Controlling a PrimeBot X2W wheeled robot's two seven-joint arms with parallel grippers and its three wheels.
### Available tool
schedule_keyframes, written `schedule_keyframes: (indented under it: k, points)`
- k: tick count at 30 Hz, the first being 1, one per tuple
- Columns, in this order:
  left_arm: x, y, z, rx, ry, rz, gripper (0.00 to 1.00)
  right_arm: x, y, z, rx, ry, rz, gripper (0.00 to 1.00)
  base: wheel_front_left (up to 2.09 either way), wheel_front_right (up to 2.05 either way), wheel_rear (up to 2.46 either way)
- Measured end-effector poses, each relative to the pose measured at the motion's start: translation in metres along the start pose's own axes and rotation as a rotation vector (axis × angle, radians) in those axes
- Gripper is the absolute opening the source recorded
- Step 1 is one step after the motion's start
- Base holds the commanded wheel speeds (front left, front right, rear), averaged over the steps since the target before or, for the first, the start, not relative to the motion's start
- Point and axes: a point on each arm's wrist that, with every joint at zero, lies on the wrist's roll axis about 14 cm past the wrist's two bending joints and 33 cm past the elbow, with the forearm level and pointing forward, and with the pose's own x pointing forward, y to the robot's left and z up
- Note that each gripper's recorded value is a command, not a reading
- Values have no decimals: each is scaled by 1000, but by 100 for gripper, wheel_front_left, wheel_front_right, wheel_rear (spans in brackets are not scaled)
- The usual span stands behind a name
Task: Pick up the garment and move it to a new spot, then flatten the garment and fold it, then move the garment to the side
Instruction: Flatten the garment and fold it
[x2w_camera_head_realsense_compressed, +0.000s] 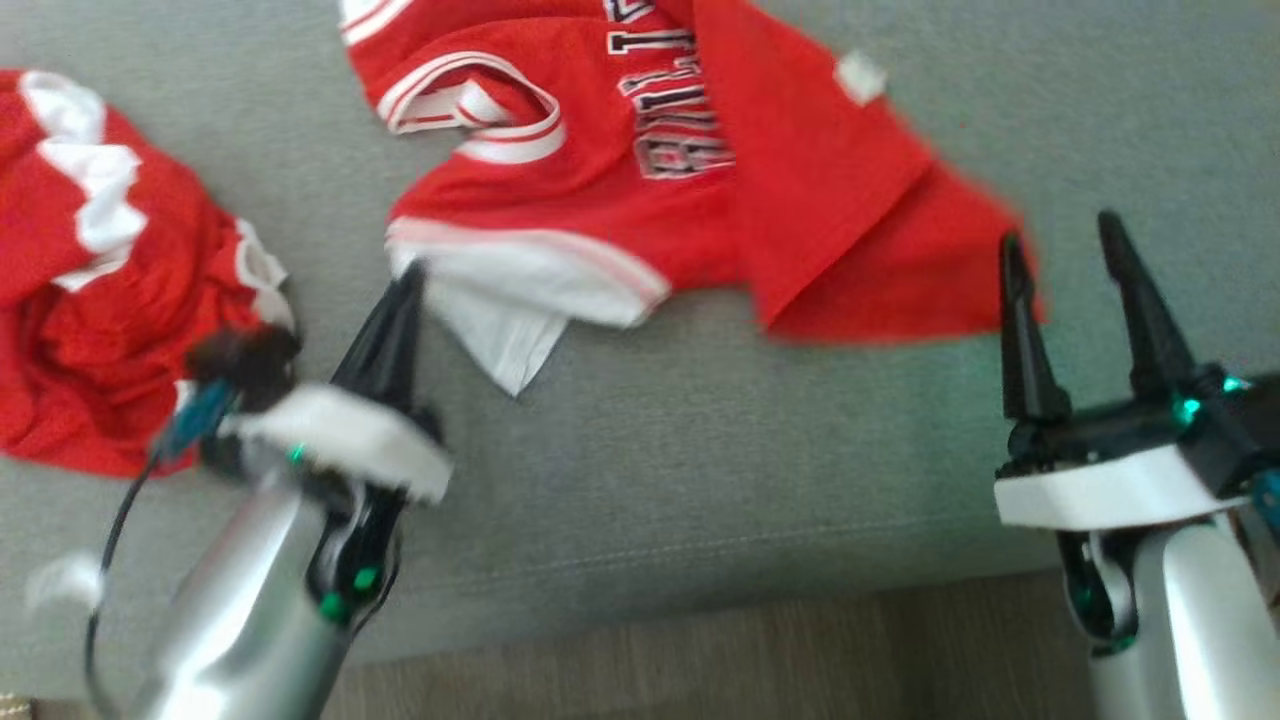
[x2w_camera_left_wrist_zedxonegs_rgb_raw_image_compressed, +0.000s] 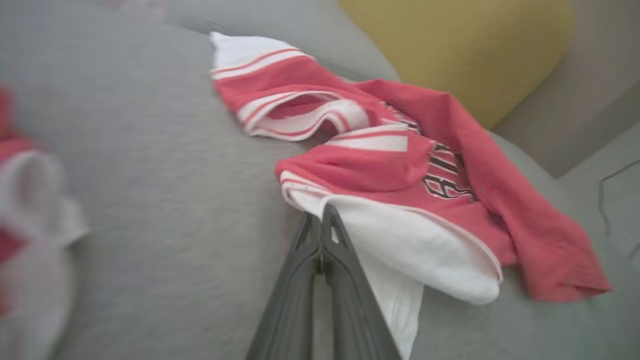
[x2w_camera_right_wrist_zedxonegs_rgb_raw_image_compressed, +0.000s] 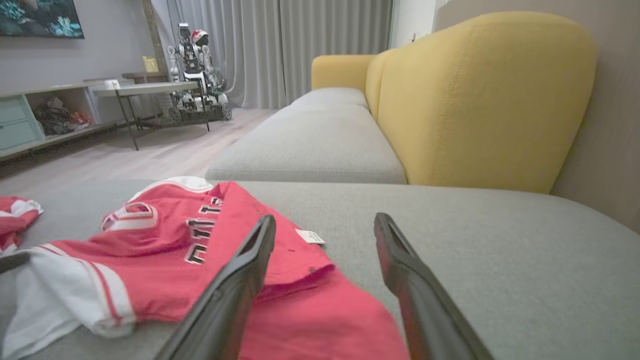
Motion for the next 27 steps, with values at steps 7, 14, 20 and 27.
schedule_keyframes:
  k: [7, 14, 20, 27]
  points:
    - [-48, 47, 18, 73, -69, 179, 0, -6, 17, -27, 6, 85, 47, 100, 0, 0, 0]
    - [-53, 46, 22, 110, -86, 180, 0, -15, 46, -57, 75, 184, 116, 100, 0, 0, 0]
    - [-53, 39, 14, 112, -75, 176, 100, -13, 77, -80, 156, 258, 188, 100, 0, 0, 0]
    - [-59, 40, 23, 207, -100, 204, 100, 19, 104, -87, 96, 265, 287, 100, 0, 0, 0]
